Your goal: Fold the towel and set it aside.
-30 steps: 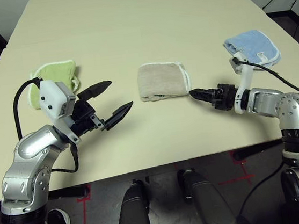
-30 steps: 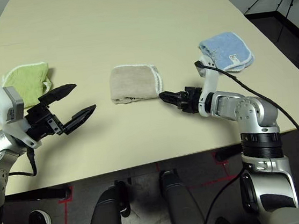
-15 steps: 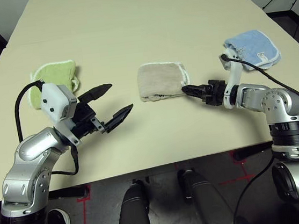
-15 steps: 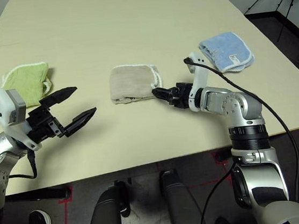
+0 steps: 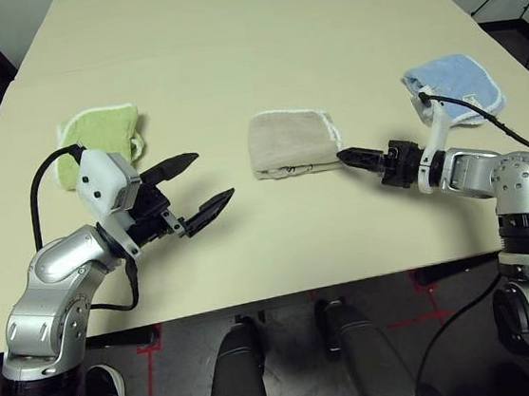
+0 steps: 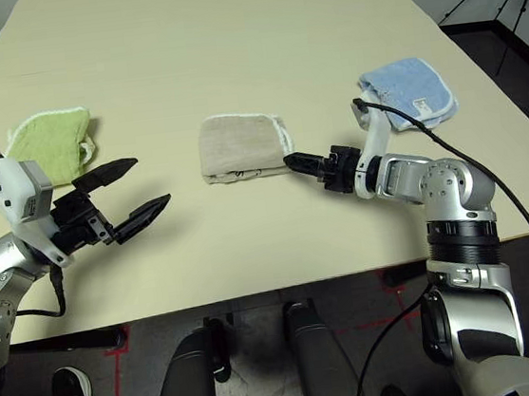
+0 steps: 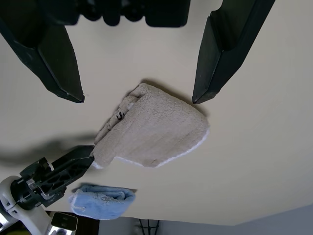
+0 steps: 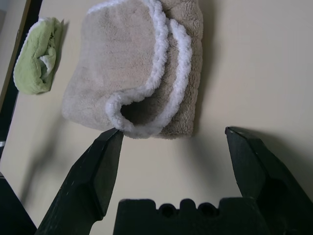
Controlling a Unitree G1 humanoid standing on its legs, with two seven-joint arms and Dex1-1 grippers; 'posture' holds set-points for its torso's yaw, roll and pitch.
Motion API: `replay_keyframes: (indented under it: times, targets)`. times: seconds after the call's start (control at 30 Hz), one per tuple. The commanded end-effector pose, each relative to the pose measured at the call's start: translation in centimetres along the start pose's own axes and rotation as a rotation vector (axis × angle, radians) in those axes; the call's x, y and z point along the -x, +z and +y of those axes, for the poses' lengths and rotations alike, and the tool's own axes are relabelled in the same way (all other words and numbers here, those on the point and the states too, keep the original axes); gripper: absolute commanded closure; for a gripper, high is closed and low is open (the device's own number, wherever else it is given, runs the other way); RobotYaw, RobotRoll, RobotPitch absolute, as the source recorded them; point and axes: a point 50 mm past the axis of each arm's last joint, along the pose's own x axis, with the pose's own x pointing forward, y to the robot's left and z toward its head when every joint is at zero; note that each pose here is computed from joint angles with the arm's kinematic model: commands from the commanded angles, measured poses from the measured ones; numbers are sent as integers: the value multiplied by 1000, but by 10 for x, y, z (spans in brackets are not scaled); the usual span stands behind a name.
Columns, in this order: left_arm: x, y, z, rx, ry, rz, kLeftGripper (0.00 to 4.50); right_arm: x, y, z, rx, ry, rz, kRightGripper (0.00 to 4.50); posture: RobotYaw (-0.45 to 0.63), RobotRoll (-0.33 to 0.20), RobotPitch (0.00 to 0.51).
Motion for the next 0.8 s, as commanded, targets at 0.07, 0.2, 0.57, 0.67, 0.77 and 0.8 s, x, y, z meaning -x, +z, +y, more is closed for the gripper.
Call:
replay_keyframes:
  times: [0.07, 0.2, 0.57, 0.67, 0.77, 0.8]
  targets:
    - [-1, -1, 0, -14, -20, 18, 41, 7, -7, -8, -33, -18, 33, 5, -84, 0, 199]
    - [-1, -2, 0, -15, -21, 21, 41, 12, -6, -7, -34, 11, 36, 5, -84, 0, 197]
    - [-1, -6, -1, -11, -29, 29, 41, 11, 1, -1, -41, 46, 17, 5, -87, 0, 198]
    - [-2, -8, -2, -10, -30, 31, 41, 6, 0, 0, -37, 38, 26, 5, -85, 0, 201]
    - [-2, -9, -3, -11, -31, 32, 41, 1, 1, 3, -34, 41, 27, 5, -78, 0, 203]
    - [-2, -9, -3, -12, -31, 33, 41, -2, 2, 6, -34, 47, 27, 5, -78, 0, 203]
